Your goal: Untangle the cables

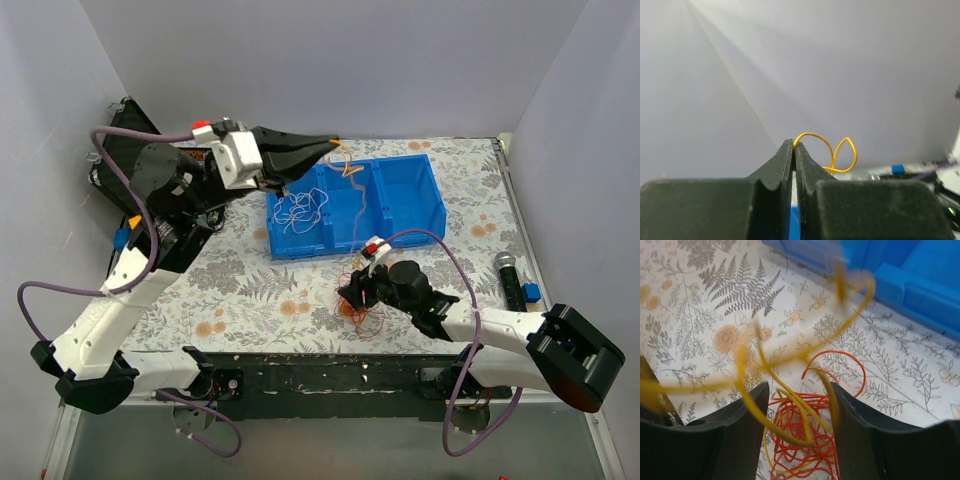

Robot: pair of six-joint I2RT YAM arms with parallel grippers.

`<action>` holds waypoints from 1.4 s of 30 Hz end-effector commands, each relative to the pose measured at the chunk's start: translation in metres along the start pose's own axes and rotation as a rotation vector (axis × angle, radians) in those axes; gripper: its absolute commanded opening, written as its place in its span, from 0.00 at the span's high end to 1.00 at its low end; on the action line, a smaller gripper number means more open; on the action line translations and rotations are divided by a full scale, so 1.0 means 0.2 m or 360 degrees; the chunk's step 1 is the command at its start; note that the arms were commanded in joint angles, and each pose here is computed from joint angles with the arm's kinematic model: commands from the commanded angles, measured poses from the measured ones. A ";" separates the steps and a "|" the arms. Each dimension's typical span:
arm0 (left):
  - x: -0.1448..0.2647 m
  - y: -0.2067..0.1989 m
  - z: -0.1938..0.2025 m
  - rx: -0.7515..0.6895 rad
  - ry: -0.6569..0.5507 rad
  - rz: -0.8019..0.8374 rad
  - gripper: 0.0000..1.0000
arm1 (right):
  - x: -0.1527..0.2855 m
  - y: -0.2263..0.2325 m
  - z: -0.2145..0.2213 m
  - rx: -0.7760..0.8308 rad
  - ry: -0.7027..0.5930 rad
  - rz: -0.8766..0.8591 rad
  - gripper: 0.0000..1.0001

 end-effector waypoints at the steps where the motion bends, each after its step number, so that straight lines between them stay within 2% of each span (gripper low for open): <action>1: -0.04 0.20 -0.34 -0.0168 -0.0297 -0.0217 1.00 | 0.01 0.01 0.09 -0.0077 0.0047 -0.0041 0.40; 7: -0.09 0.33 -0.55 -0.0358 -0.0481 -0.0308 1.00 | 0.02 0.00 0.22 -0.0102 0.0143 -0.0012 0.36; 15: -0.11 0.41 -0.78 -0.0562 -0.0686 -0.0355 1.00 | 0.03 -0.03 0.34 -0.0142 0.0252 0.0014 0.52; 18: -0.09 0.45 -0.90 -0.0742 -0.0804 -0.0430 1.00 | 0.04 -0.03 0.37 -0.0153 0.0271 0.0026 0.58; 24: -0.01 0.55 -1.12 -0.1305 -0.1069 -0.0752 1.00 | 0.03 -0.03 0.37 -0.0152 0.0282 0.0032 0.59; 29: 0.05 0.59 -1.22 -0.1799 -0.1160 -0.1035 1.00 | 0.04 -0.04 0.39 -0.0163 0.0313 0.0047 0.61; 35: 0.11 0.62 -1.30 -0.2106 -0.1175 -0.1281 1.00 | 0.04 -0.08 0.40 -0.0161 0.0326 0.0133 0.64; 38: 0.18 0.63 -1.36 -0.2193 -0.1141 -0.1393 1.00 | 0.05 -0.16 0.43 -0.0170 0.0390 0.0308 0.74; 42: 0.32 0.63 -1.48 -0.2176 -0.1132 -0.1526 1.00 | 0.11 -0.33 0.44 -0.0252 0.0395 0.0751 0.99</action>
Point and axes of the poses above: each gripper's point midway between its finger pads, its own x axis back along the fingers, its own y axis along the line the jaws close on, z = x × y, the point moved 2 cm from there along x, back along the fingers, and after that the axes turned 8 degrees about -x, right-handed, at the moved point
